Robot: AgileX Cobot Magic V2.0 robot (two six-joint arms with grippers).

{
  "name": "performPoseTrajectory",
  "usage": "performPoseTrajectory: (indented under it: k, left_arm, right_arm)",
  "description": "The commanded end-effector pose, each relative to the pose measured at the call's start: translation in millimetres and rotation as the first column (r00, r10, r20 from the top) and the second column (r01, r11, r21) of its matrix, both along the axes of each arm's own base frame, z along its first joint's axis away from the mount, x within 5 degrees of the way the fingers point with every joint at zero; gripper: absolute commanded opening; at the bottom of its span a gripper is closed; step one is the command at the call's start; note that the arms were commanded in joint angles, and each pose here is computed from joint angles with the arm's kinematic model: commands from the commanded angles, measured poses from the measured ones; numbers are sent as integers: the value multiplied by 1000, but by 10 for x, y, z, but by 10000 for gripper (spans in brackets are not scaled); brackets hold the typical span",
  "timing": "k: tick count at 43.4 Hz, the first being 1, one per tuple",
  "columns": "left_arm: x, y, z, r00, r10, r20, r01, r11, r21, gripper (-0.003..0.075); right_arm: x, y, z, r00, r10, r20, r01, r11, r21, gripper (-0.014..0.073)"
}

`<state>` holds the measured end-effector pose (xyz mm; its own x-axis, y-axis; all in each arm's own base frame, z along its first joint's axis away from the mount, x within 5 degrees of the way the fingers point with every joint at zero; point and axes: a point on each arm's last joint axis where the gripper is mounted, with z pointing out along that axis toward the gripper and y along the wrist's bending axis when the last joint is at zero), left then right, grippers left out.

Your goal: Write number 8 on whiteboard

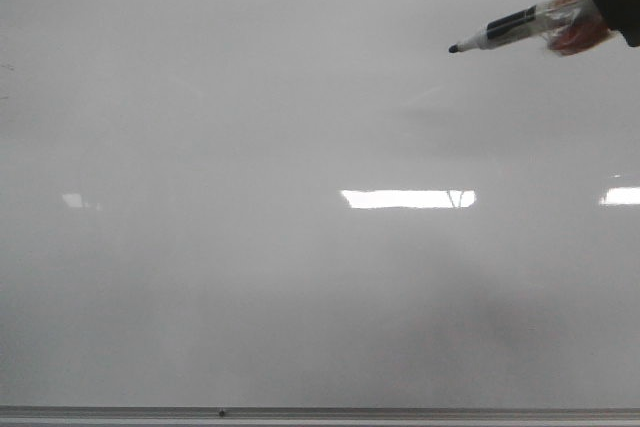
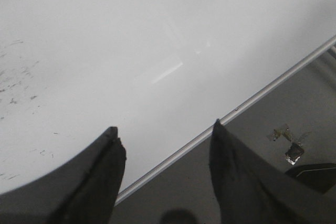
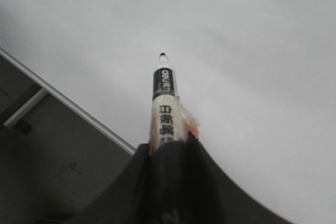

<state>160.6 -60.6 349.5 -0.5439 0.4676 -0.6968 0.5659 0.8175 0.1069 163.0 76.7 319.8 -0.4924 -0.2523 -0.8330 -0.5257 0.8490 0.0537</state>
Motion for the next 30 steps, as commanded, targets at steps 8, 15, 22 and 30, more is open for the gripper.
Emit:
performPoseTrajectory:
  k: [8,15,22,30]
  left_arm:
    - [91,-24,100,997,34,65,-29,997,-65,367]
    - [93,-24,98,997,34,65,-30,997,-65,367]
    - [93,-24,98,997,34,65,-30,997,-65,367]
    - [93,-26,99,997,34,64,-29,997,-68,367]
  right_arm:
    - [315,36,103,990,-93,109,87,994,66,-79]
    - [527,99,140,989,-103,109,97,993,64,-79]
    - [726,158,137,989,-111,101,106,993,59,-79]
    - [885,188,102,984,-135,119,129,990,62,-79]
